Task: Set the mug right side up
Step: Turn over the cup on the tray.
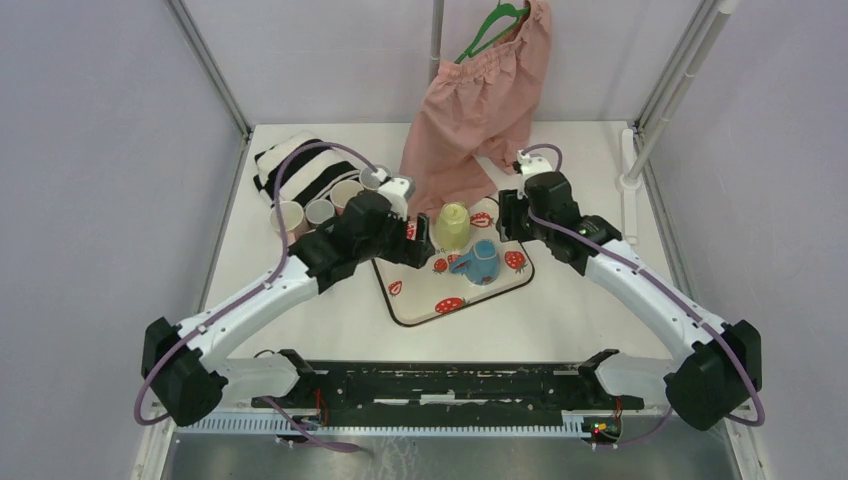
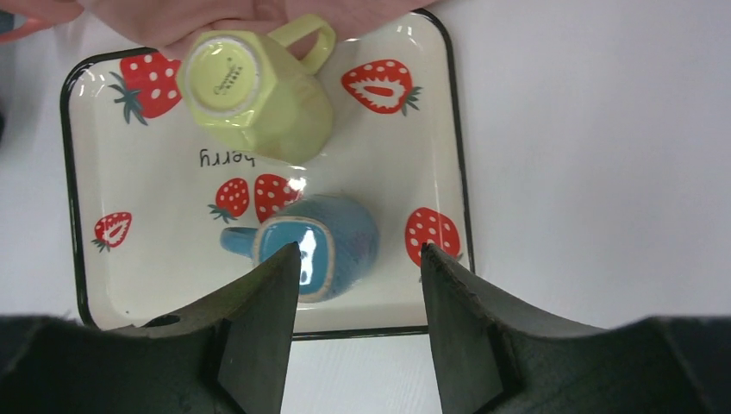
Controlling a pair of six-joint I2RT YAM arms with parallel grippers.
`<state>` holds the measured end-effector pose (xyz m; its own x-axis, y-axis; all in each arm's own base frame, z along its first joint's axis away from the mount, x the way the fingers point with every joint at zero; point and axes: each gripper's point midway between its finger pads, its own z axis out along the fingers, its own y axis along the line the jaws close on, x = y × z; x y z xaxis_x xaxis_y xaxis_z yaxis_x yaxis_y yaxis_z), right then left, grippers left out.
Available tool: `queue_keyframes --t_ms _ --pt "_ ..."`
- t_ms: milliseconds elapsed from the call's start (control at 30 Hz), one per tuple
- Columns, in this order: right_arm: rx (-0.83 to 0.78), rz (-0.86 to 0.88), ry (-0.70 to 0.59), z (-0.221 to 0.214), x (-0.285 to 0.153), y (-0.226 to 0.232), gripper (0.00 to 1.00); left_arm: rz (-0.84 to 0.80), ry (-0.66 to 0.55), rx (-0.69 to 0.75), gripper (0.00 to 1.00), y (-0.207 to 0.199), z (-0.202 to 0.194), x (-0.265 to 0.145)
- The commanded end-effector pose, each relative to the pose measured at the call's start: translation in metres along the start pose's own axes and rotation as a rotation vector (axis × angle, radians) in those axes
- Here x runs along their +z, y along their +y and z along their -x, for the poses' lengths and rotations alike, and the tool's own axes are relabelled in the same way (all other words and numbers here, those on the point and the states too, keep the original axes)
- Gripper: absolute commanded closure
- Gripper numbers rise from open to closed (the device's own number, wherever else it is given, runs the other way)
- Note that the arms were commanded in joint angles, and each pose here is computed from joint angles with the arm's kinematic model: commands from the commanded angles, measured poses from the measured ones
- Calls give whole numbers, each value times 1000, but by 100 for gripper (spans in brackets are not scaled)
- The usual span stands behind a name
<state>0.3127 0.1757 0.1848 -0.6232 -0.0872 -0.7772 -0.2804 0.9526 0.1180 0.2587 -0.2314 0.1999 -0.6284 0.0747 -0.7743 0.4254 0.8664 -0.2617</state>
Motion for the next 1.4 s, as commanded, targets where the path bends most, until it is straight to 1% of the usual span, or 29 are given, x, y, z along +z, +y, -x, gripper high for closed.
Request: queue_keyframes --t_ms 0,67,133,200,300,400,467,567,700,833,967,1133,1200,1367 --pt "72 -11 -88 11 -12 -14 41 -220 -8 141 10 -56 7 22" --pt "57 -4 -99 8 -15 -17 41 -256 32 219 11 -67 -3 35" --pt "40 7 -111 4 -19 -18 41 -266 61 289 10 -69 -11 48" --pt "31 5 -134 2 -23 -21 40 -322 74 360 10 -75 -18 57" --pt "7 -4 -160 -2 -29 -25 40 -379 37 429 9 -83 -16 61" --pt "-26 -9 -156 -8 -31 -29 39 -426 13 538 10 -86 -17 63" --pt "-55 18 -155 -12 -33 -26 39 -480 19 622 11 -89 -25 67" --pt "-76 43 -166 -18 -35 -24 38 -584 36 709 12 -99 -37 72" --pt "-82 48 -202 -26 -43 -27 38 -606 41 726 12 -105 -36 86" --pt "-79 56 -201 -34 -45 -27 38 -570 12 772 14 -98 -33 93" --pt "-77 58 -193 -38 -45 -28 38 -581 42 850 15 -92 -45 103" --pt "-72 59 -195 -41 -45 -28 38 -615 79 944 20 -90 -55 113" --pt "-70 62 -190 -42 -44 -27 38 -608 82 956 22 -88 -55 119" --pt "-75 64 -180 -45 -44 -27 38 -606 74 970 24 -89 -53 128"
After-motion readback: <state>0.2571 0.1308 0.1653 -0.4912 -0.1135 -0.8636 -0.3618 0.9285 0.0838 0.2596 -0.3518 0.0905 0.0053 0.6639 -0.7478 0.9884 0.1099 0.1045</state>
